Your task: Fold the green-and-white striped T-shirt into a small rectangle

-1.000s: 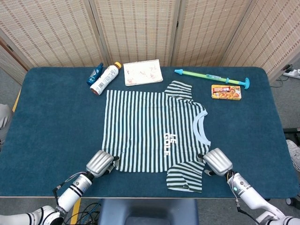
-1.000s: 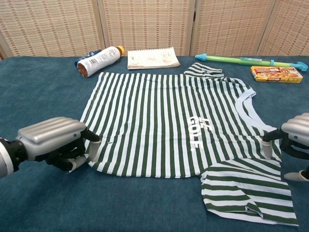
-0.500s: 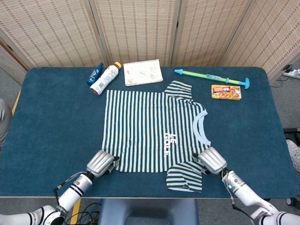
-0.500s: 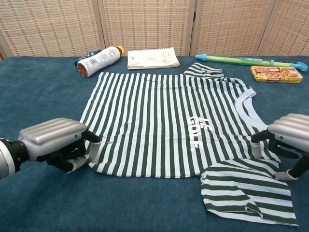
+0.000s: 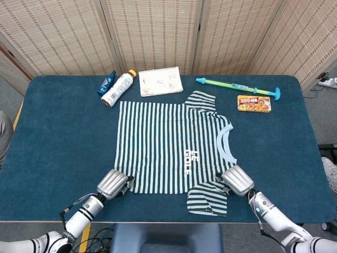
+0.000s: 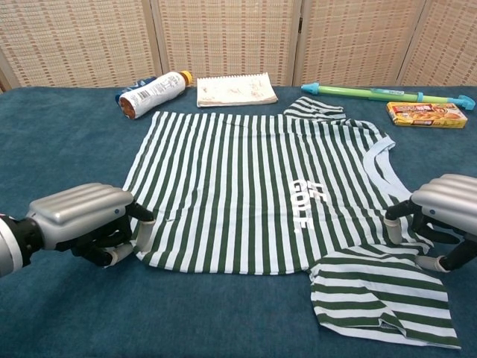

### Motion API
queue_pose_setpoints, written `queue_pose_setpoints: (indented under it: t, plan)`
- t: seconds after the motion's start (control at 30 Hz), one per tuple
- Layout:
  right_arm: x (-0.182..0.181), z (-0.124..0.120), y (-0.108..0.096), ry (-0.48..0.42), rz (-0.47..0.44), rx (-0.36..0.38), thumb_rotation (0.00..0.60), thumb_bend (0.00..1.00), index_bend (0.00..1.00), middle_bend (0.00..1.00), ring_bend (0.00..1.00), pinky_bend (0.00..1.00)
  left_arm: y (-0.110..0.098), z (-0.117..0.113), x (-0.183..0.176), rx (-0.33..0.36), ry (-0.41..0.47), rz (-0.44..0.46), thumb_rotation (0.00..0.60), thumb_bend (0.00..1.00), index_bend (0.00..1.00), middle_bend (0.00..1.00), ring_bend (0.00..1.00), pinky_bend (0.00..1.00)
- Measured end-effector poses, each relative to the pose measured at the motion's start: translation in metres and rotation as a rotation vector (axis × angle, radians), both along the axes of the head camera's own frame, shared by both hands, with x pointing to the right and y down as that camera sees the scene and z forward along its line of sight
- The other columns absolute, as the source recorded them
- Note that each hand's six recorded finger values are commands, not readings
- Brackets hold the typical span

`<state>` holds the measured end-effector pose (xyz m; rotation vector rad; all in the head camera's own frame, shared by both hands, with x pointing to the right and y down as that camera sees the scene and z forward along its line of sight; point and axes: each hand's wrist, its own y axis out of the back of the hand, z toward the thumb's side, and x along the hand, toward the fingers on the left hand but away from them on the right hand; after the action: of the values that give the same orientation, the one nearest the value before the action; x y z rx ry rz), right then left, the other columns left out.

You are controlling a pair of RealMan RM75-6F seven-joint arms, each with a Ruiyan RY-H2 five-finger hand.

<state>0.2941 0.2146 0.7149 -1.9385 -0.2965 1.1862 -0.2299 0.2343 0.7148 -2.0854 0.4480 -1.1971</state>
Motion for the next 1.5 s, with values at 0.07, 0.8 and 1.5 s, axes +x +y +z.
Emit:
queue_pose_setpoints:
  t: [0.07,0.8,1.5]
  plan:
    - [0.000,0.000,0.000,0.000,0.000,-0.001,0.600,0.30,0.47,0.91,0.99,1.00,0.000,0.000,0.000,0.000,0.002,0.000,0.600,0.53,0.60,0.96,0.90,1.00]
    - [-0.009,-0.025,0.001,-0.096,0.030,0.014,0.600,0.52,0.66,0.95,1.00,1.00,-0.004,-0.019,0.000,-0.049,0.113,-0.062,0.600,0.53,0.62,0.96,0.90,1.00]
    - [-0.015,-0.087,0.014,-0.257,0.092,-0.095,0.600,0.52,0.66,0.96,1.00,1.00,0.010,-0.079,-0.030,-0.125,0.249,-0.116,0.600,0.53,0.64,0.96,0.90,1.00]
